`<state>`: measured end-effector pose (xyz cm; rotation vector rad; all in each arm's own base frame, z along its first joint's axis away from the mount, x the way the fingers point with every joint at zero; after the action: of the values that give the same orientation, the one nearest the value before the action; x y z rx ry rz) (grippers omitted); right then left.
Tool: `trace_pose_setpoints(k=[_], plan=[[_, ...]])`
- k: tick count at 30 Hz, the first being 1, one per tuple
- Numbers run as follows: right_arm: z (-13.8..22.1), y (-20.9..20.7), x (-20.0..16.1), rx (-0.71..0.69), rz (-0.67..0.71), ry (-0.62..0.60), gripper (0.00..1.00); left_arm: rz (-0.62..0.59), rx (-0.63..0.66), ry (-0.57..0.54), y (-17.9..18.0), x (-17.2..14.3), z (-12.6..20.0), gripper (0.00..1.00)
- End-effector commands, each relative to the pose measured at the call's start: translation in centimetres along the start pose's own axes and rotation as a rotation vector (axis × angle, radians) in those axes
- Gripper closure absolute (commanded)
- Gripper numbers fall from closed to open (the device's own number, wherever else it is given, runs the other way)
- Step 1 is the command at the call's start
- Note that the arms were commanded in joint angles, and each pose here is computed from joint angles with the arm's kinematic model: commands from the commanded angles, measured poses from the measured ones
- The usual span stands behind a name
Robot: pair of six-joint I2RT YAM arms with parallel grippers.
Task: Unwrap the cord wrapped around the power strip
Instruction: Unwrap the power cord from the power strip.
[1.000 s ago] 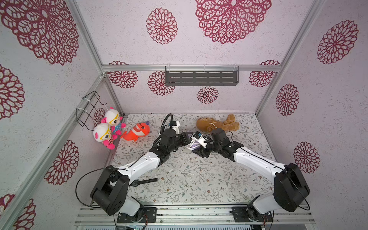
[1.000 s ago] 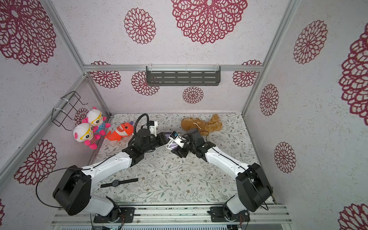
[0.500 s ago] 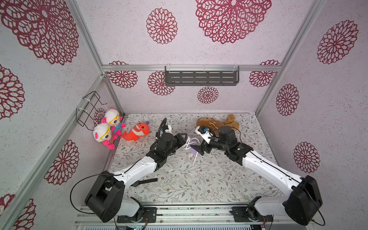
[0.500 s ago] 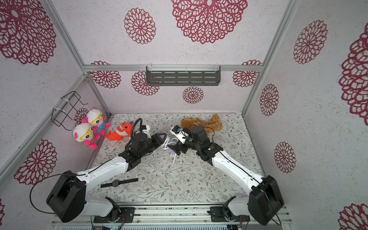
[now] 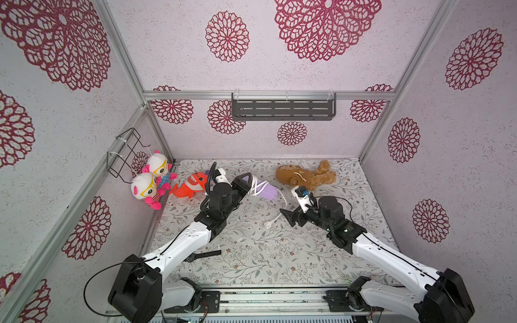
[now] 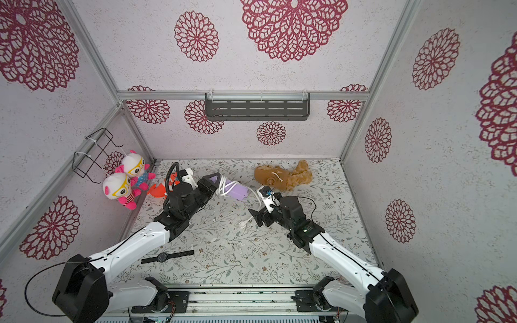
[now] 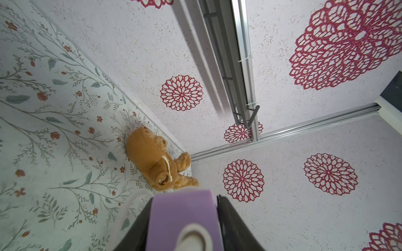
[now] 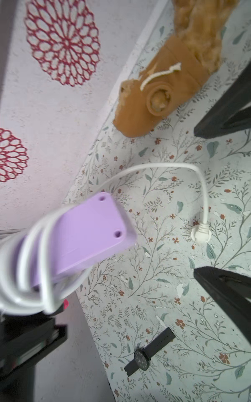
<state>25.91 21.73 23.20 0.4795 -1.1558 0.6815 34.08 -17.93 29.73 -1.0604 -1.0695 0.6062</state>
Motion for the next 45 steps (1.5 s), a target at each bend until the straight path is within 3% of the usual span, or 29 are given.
trace_pose_setpoints(k=[1,13,20,26,36,39,44,45], plan=[[-1.0,-0.7,1.5,-0.039,-0.06,-0.146,0.06,0.023,-0.175,-0.068,-5.0,2.5,1.6,1.0],[-4.9,1.1,2.4,0.162,0.006,-0.427,0.16,0.101,-0.297,-0.046,-9.4,3.7,4.2,1.0],[-5.5,5.1,2.8,0.251,0.055,-0.479,0.12,0.14,-0.363,-0.071,-12.2,4.5,4.5,1.0],[-5.3,6.8,2.8,0.288,-0.014,-0.501,0.12,0.145,-0.367,-0.094,-12.5,4.7,4.2,1.0],[-8.3,9.3,7.0,0.305,-0.058,-0.633,0.23,0.156,-0.368,-0.108,-12.6,4.5,4.4,1.0],[-9.0,10.1,7.4,0.314,-0.044,-0.631,0.39,0.158,-0.36,-0.109,-12.3,4.4,4.5,1.0],[-8.5,10.4,6.3,0.301,-0.062,-0.607,0.93,0.152,-0.335,-0.141,-11.5,4.6,4.7,1.0],[-8.2,10.5,5.9,0.302,-0.066,-0.596,1.0,0.145,-0.324,-0.148,-11.2,4.6,4.6,1.0]])
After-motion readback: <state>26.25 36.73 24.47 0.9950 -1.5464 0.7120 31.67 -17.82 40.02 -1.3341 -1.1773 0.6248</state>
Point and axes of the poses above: each gripper's point midway between its finger pads, its own z axis back along the fingers, its own y axis along the line the jaws close on, x = y × z, the point moved 5 cm from there along z, back along the fingers
